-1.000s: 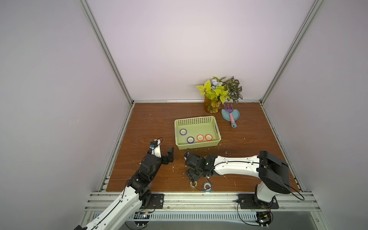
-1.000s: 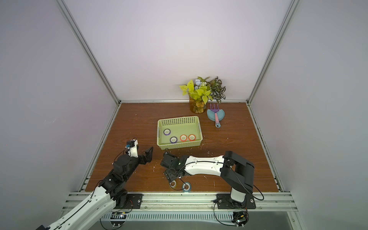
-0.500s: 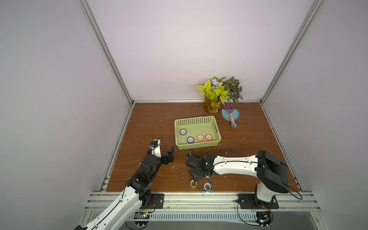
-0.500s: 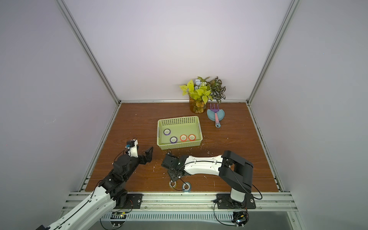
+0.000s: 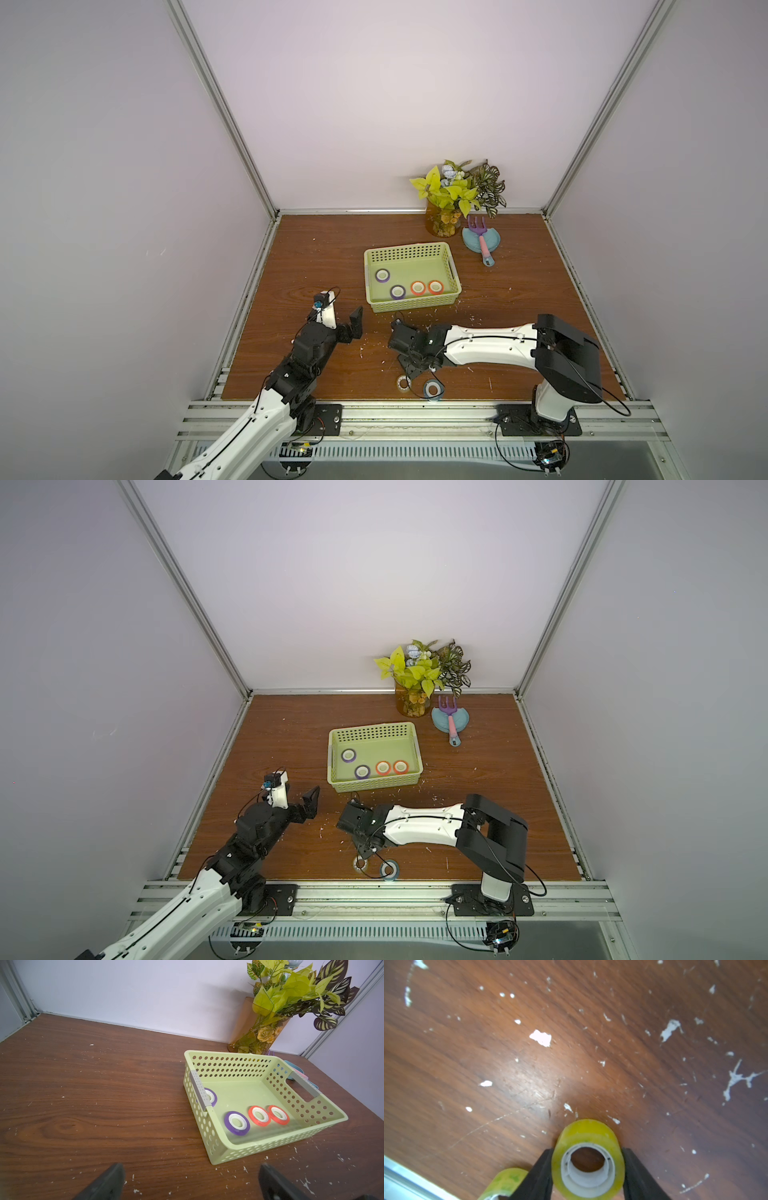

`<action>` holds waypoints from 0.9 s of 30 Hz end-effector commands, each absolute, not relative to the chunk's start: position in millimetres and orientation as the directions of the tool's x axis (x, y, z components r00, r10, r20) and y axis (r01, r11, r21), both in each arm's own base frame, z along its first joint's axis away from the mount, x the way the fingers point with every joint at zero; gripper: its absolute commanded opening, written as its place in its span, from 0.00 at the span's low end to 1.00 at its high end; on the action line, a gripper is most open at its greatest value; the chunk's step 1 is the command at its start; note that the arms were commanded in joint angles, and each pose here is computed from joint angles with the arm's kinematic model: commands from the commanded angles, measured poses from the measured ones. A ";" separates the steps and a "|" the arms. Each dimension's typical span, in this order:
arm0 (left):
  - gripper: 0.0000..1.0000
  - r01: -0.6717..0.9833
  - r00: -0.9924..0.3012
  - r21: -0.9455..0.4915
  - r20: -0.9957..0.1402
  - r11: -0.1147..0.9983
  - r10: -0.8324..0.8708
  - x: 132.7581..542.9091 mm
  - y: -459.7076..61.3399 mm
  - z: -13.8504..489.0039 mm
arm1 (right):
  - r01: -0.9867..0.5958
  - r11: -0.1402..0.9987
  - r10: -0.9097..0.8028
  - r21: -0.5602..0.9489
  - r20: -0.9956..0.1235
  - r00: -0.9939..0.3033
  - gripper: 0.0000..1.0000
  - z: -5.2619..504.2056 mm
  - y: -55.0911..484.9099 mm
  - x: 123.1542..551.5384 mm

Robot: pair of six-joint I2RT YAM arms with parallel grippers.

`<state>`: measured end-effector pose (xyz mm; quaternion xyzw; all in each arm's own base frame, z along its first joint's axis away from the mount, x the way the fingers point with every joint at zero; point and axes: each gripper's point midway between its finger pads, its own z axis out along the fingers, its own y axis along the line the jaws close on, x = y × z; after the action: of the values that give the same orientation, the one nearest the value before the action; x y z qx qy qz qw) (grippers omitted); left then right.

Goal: Put the transparent tape into the storage box
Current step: Pick up the tape at the center of the board, then place the tape in the storage box.

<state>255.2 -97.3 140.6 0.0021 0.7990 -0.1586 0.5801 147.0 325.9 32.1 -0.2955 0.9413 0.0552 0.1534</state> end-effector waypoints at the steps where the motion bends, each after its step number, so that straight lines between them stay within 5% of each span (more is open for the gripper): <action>1: 0.99 0.171 -0.307 -0.252 -0.932 0.953 -0.191 257.8 -93.0 143.1 | -0.551 0.834 -0.502 0.028 -0.376 -0.779 0.52 63.0 325.9 158.5; 18: 0.99 0.171 -0.307 -0.251 -0.932 0.953 -0.191 258.2 -93.2 143.2 | -0.445 0.881 -0.254 0.162 -0.632 -0.732 0.52 185.1 285.3 264.5; 27: 0.99 0.163 -0.303 -0.249 -0.933 0.955 -0.192 258.3 -91.4 143.6 | -0.451 0.877 -0.236 0.167 -0.667 -0.707 0.52 199.2 301.9 324.4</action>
<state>255.4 -97.2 139.0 0.0022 0.8008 -0.1569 0.5781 310.4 286.8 186.6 -0.1687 0.9227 0.1426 0.3161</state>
